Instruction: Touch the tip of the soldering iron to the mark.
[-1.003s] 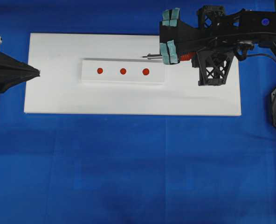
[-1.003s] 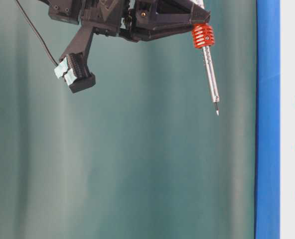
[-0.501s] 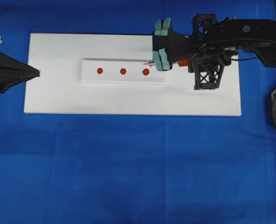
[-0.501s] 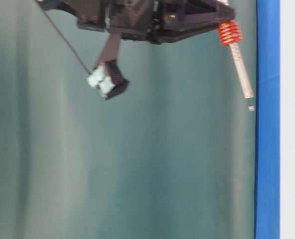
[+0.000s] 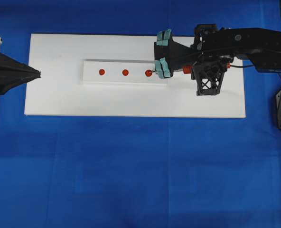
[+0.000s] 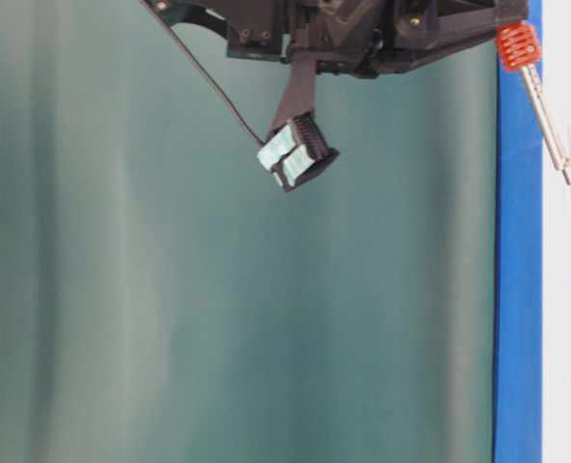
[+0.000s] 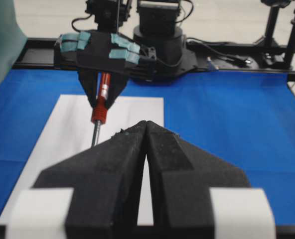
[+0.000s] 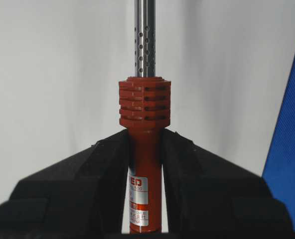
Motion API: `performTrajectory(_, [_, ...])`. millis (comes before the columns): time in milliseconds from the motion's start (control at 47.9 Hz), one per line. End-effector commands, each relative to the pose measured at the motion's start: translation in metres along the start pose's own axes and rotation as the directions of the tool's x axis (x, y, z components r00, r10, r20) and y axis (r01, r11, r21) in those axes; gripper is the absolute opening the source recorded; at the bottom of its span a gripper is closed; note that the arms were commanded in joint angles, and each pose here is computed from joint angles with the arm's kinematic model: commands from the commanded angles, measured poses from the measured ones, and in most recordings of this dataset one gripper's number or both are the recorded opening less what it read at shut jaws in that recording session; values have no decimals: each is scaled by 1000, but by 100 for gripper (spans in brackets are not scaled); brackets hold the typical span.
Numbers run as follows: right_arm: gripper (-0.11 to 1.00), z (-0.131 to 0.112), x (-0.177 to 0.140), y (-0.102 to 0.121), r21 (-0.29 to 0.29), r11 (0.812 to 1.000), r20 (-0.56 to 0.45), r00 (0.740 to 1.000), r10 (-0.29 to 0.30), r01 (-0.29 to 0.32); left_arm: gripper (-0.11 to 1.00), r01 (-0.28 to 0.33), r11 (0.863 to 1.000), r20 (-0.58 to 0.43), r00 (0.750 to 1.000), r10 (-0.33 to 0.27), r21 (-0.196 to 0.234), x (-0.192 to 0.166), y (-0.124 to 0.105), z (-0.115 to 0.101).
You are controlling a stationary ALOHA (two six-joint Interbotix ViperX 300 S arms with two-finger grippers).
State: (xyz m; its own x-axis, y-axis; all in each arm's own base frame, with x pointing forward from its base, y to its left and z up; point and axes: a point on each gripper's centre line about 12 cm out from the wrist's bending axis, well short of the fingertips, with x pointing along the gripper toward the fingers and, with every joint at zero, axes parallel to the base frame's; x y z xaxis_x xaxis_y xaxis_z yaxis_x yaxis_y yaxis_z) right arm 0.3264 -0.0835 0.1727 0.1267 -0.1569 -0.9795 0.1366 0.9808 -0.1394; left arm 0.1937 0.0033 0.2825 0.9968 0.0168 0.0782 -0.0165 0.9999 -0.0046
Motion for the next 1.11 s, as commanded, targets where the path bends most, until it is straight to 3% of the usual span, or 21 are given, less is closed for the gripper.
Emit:
performTrajectory(0, [6, 3, -4, -2, 10, 1000, 27, 1000, 1, -1, 0, 1, 1000, 14, 1000, -1, 0, 2, 0, 4])
performTrajectory(1086, [7, 3, 5, -3, 11, 1000, 5, 1000, 2, -2, 0, 1, 1000, 17, 1000, -1, 1, 2, 0, 5])
